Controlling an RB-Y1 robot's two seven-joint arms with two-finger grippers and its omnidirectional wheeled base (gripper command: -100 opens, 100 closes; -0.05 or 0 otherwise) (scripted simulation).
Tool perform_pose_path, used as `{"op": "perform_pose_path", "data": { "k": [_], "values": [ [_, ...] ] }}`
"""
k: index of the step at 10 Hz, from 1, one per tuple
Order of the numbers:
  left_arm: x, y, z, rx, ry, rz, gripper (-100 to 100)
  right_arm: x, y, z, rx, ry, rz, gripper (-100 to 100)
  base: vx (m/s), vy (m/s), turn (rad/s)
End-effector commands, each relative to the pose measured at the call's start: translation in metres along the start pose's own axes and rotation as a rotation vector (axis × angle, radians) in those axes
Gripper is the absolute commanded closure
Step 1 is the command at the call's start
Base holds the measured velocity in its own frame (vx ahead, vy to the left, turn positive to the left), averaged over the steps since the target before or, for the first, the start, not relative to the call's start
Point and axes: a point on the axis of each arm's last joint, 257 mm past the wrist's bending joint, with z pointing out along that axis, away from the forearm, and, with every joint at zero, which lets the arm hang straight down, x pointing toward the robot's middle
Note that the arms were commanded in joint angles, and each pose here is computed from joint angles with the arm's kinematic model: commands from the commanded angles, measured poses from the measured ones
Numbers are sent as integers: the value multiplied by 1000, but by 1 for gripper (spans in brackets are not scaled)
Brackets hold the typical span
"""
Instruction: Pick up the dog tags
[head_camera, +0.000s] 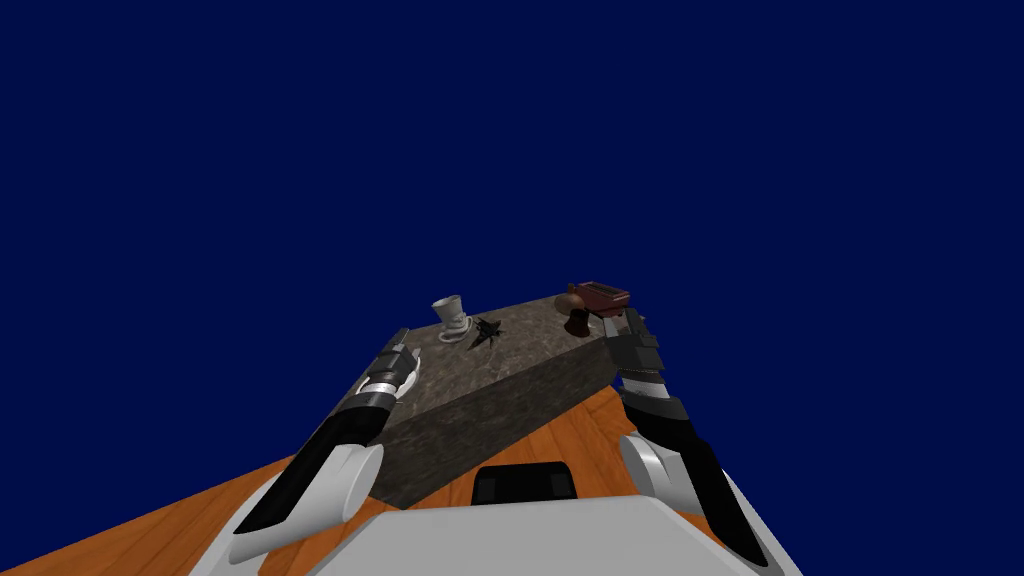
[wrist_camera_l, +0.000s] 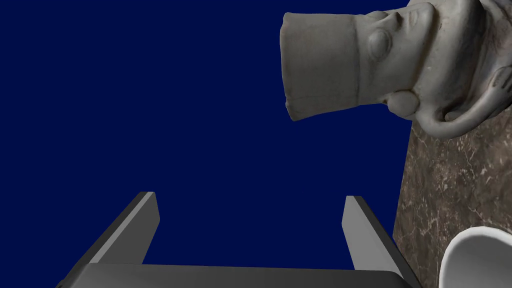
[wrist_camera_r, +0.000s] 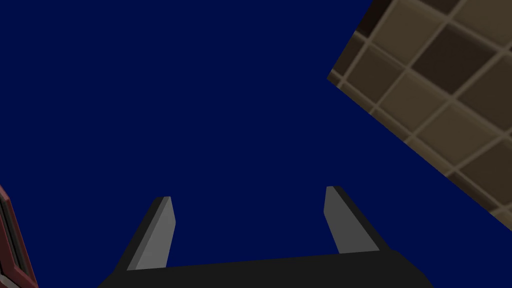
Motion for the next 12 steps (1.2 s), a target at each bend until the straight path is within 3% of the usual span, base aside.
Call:
{"op": "perform_pose_path", "data": {
  "k": [1, 12],
  "values": [
    [-4, 10, 0, -43, -10, -5, -100, 0, 0, 0, 0, 0, 0, 0, -19, 54, -82],
    [-34, 68, -3, -284, -104, -66, -100, 0, 0, 0, 0, 0, 0, 0, -20, 36, -117]
  ]
}}
